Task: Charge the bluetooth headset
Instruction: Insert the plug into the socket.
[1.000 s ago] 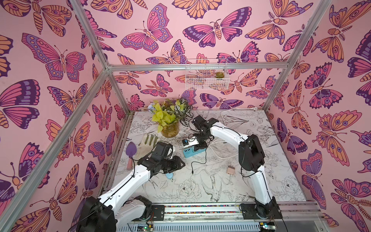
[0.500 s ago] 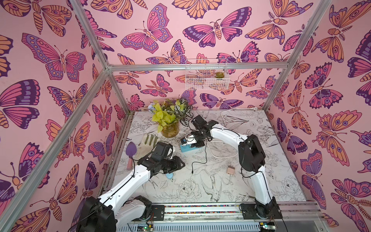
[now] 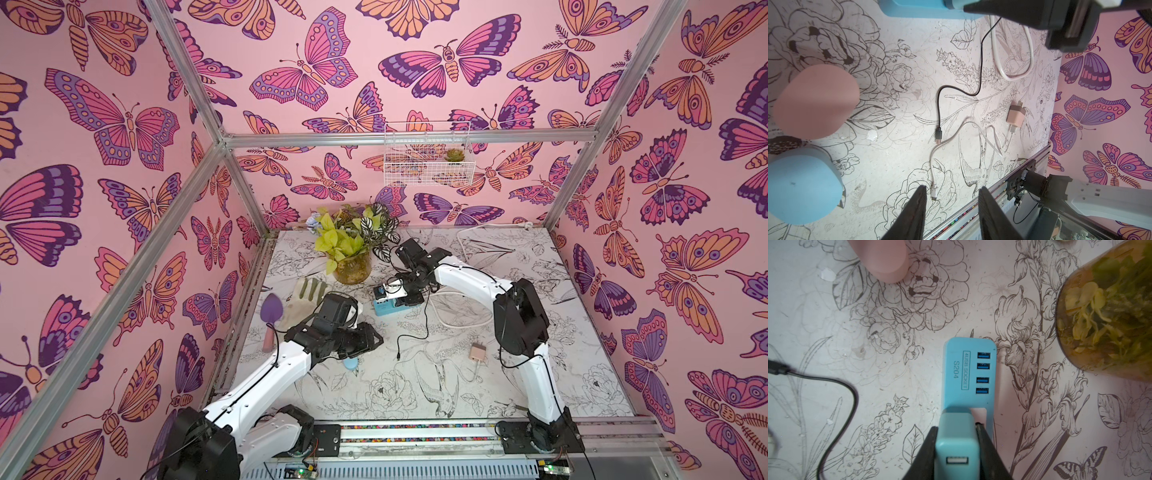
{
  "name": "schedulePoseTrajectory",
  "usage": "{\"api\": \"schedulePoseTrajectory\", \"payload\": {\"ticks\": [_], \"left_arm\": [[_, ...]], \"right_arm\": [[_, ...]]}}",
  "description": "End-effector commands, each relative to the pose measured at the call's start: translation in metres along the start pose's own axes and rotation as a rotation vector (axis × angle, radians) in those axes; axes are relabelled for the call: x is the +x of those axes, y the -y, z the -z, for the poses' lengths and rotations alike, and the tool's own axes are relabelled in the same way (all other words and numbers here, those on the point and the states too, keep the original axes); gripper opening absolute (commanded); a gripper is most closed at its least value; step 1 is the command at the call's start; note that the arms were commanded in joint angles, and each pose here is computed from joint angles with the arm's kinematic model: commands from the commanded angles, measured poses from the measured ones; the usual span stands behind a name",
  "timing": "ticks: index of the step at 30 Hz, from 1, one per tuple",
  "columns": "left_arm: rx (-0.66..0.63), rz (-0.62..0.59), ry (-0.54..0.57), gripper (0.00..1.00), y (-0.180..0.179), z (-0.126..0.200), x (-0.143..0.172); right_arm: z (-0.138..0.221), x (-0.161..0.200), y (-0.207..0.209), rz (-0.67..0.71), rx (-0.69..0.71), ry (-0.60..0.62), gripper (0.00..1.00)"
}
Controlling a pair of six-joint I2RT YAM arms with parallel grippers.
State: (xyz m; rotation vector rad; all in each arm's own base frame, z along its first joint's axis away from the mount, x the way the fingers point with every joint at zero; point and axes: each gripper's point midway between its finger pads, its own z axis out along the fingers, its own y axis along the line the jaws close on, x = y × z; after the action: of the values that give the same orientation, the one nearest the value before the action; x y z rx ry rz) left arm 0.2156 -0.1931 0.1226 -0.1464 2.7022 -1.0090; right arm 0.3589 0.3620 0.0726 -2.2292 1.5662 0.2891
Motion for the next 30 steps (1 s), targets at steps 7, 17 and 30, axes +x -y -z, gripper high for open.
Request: {"api": "schedulePoseTrajectory", "payload": {"ticks": [7, 17, 30], "left_arm": [[0.029, 0.007, -0.001, 0.43, 0.001, -0.001, 0.002], [0.033, 0.023, -0.001, 0.43, -0.002, 0.000, 0.007], [0.024, 0.027, 0.011, 0.43, -0.003, 0.001, 0.004]], "right_arm": [[-0.021, 0.048, -0.099, -0.148, -0.345, -0.193, 0.00], [-0.049, 0.054, -0.102, -0.193, -0.407, -0.181, 0.00], [-0.053, 0.055, -0.099, -0.199, -0.384, -0.177, 0.03]]}}
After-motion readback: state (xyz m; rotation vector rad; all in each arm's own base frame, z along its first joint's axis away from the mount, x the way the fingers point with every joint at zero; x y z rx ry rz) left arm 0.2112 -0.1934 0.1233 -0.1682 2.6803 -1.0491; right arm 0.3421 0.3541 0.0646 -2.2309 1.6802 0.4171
